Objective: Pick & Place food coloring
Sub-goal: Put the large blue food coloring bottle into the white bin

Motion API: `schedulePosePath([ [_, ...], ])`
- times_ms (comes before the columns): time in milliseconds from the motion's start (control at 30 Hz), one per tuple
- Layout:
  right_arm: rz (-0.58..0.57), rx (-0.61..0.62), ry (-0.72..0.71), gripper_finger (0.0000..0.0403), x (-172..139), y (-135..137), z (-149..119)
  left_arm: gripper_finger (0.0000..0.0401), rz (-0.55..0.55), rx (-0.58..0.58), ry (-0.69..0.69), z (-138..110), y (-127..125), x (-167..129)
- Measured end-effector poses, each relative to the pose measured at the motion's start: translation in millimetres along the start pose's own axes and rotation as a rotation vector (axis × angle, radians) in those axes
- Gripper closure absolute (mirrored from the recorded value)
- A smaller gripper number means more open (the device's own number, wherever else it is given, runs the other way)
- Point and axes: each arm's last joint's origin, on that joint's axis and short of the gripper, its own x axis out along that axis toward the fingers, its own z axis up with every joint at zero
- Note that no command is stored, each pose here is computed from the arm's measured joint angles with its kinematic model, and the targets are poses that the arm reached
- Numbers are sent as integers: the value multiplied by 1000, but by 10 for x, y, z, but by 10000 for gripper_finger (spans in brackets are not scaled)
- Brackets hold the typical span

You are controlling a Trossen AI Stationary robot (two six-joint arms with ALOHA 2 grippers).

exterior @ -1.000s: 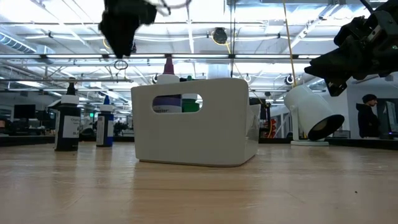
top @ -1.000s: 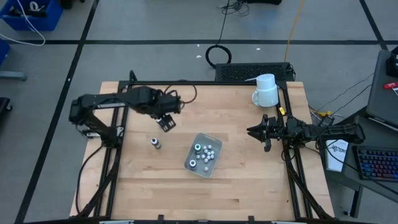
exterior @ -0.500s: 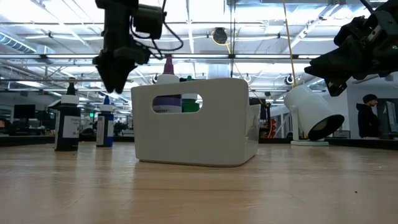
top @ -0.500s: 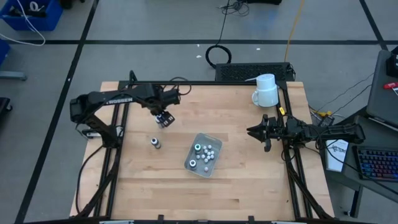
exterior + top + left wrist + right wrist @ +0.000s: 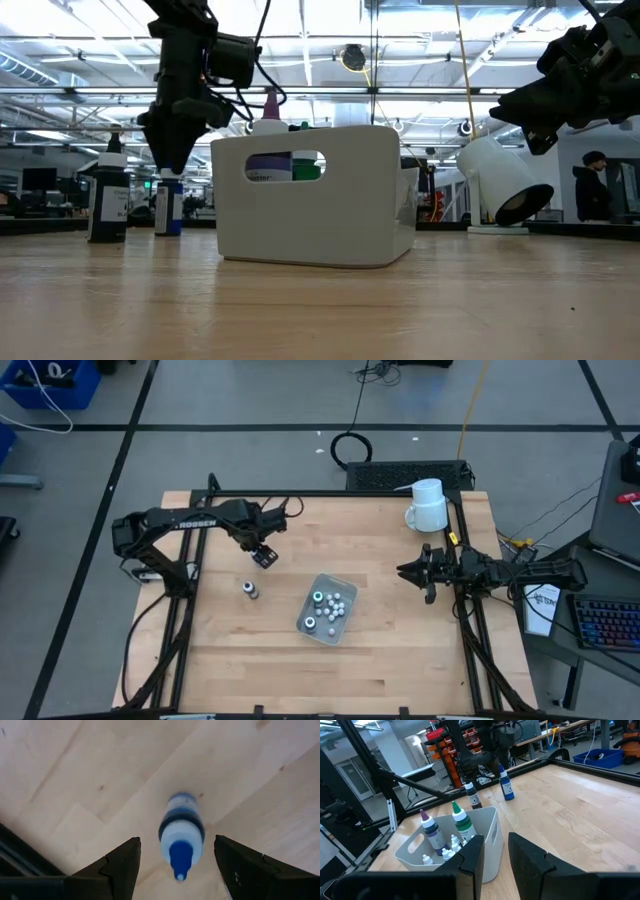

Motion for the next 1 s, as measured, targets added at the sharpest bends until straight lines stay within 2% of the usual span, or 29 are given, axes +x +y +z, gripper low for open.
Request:
schedulePosePath([
  [1000,0,0,0,325,0,0,0,146,-29,2,-6,-11,-12,118],
])
